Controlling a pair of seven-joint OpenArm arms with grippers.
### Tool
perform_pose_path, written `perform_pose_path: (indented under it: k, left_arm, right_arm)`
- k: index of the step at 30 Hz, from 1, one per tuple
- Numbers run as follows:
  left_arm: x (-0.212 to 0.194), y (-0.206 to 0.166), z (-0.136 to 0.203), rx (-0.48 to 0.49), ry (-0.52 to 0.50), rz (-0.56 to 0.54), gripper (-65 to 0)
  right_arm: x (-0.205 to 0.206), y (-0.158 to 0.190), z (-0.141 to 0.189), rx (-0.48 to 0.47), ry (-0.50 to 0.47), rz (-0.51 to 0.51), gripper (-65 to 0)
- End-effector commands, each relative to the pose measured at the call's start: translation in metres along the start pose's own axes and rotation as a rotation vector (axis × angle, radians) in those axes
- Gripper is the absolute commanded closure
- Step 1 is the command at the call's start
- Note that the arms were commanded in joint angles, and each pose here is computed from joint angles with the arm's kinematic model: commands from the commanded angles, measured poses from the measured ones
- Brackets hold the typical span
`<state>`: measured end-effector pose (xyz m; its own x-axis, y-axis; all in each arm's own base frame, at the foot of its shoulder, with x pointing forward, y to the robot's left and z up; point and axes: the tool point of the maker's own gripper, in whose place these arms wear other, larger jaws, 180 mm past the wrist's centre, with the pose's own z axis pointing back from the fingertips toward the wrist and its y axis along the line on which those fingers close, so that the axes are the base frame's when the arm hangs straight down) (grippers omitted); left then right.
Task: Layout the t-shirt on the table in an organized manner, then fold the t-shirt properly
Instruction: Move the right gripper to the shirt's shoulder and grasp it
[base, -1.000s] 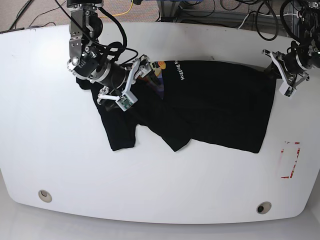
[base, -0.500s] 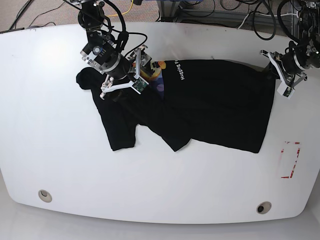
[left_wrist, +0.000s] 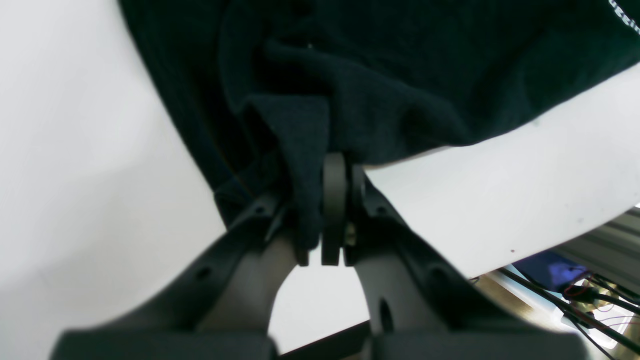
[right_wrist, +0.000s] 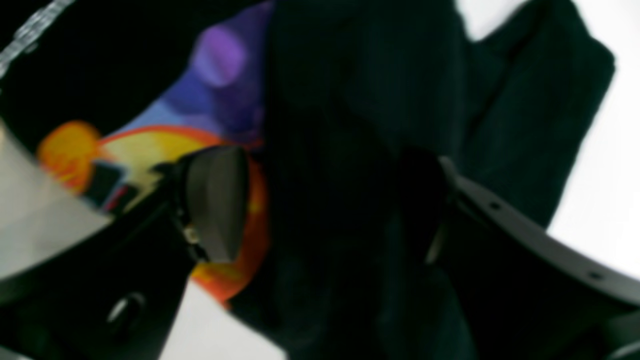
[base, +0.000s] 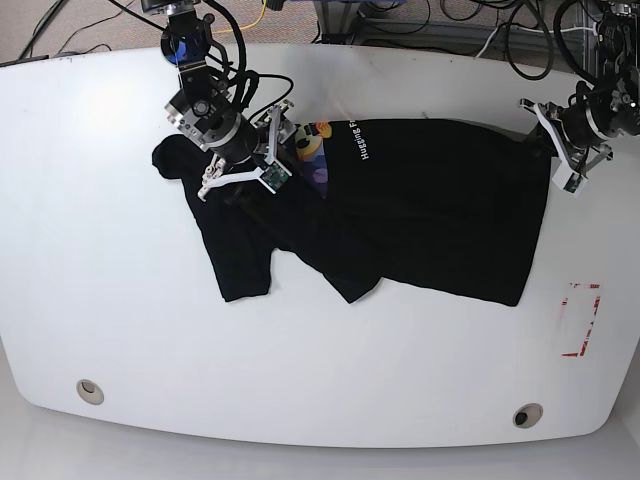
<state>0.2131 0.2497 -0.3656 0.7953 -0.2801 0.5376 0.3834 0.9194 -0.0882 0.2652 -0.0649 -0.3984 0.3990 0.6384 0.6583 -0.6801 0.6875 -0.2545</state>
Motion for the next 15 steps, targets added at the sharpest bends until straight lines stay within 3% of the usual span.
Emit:
perform_pose_path:
  k: [1,15]
  left_arm:
    - [0.01,0.001,0.004,-0.001,-0.028,-0.022,0.0]
    - [0.011,0.001,0.004,0.0,-0.029,-0.022,0.0]
  right_arm:
    - [0.018,-0.014,0.0,-0.032,-0.057,0.001,-38.0]
    - [0.026,-0.038,-0.014,-0.062,-0.058,0.008,-21.6]
